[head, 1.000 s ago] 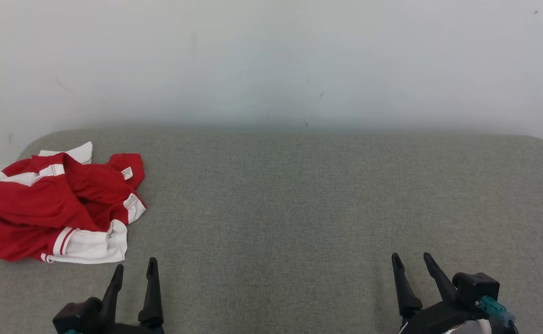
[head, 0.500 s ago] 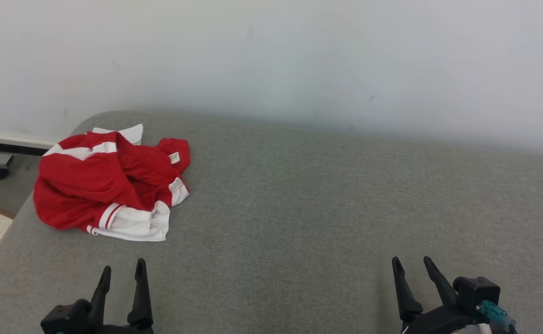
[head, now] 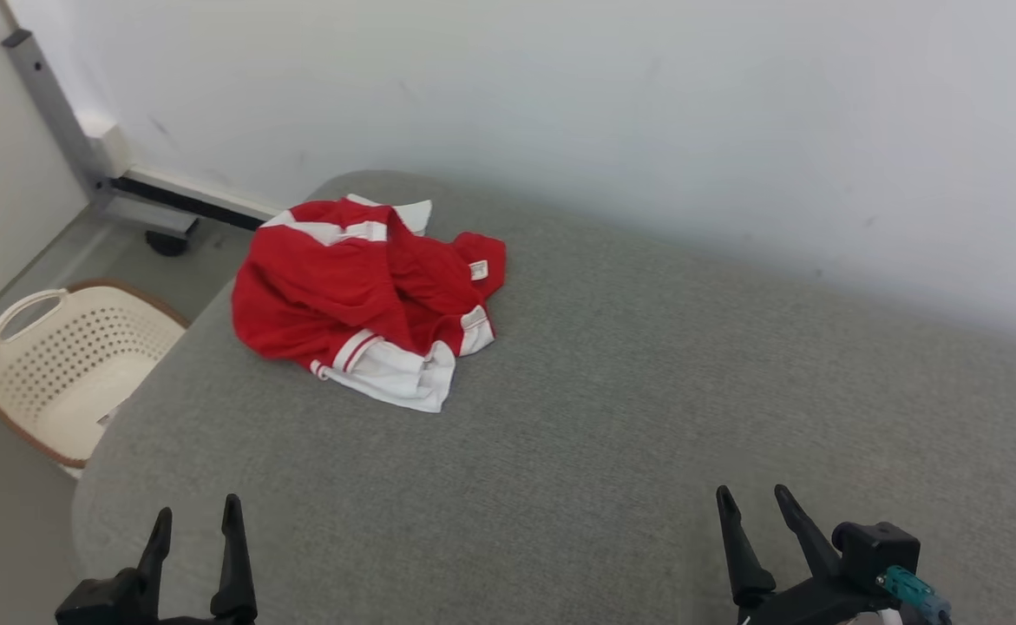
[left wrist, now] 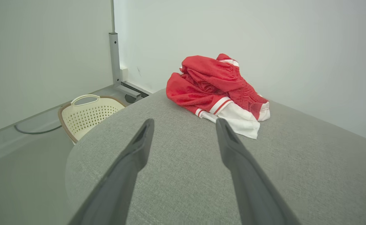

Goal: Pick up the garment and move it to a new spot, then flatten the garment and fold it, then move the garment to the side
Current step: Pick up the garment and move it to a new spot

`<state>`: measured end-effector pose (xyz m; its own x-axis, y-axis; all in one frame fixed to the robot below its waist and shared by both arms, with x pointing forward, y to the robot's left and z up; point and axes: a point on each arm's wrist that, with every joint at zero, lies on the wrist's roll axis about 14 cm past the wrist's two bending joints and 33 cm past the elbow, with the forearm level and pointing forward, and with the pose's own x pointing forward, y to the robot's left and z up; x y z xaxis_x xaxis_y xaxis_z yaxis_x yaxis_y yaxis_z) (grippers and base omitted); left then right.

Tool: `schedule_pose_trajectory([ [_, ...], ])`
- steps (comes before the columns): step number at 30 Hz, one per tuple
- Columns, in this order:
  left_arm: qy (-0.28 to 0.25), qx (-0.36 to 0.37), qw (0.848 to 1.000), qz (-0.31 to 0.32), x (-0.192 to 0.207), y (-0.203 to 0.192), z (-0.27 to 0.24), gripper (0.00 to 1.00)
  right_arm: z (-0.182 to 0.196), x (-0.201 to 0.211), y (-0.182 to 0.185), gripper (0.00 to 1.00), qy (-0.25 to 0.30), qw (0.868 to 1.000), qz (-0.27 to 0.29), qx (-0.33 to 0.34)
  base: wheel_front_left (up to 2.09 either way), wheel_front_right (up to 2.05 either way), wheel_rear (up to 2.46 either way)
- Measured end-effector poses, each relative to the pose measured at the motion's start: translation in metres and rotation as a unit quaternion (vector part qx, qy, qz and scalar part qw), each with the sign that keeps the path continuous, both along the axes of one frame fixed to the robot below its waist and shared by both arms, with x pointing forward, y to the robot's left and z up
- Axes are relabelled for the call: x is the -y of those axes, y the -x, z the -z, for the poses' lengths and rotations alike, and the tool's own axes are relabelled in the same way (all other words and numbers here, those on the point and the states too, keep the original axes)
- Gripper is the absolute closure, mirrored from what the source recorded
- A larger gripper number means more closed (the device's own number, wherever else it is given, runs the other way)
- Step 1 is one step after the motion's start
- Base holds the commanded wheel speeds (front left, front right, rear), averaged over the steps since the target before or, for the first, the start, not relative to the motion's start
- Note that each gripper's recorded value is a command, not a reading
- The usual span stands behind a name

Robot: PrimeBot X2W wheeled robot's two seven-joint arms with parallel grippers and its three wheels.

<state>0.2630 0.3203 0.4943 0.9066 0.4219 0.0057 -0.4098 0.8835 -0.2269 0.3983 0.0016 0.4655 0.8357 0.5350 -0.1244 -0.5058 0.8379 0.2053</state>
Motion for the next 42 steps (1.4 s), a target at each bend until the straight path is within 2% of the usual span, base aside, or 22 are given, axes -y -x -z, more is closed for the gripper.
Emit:
schedule_pose_trajectory([
  [10, -0.001, -0.013, 0.996, -0.089, -0.034, 0.053, 0.005, 0.0, -0.005, -0.062, 0.001, 0.0, -0.005, 0.996, -0.084, 0.004, 0.0, 0.0, 0.0],
  [25, 0.011, -0.029, 0.994, -0.104, -0.033, 0.058, 0.016, 0.0, 0.008, -0.075, 0.0, 0.0, -0.006, 0.995, -0.102, -0.013, 0.0, 0.0, 0.0],
  [31, 0.023, -0.027, 0.998, -0.053, -0.019, 0.022, 0.013, 0.0, 0.011, -0.07, -0.004, 0.0, -0.005, 0.996, -0.093, -0.015, 0.0, 0.0, 0.0],
  [35, 0.014, -0.012, 1.0, -0.003, -0.014, -0.023, -0.009, 0.0, 0.022, -0.063, -0.003, 0.0, 0.007, 0.996, -0.089, -0.027, 0.0, 0.0, 0.0],
  [42, 0.036, -0.008, 0.999, 0.013, -0.036, -0.098, -0.043, 0.0, 0.007, -0.058, -0.016, 0.0, 0.02, 0.996, -0.087, -0.006, 0.0, 0.0, 0.0],
])
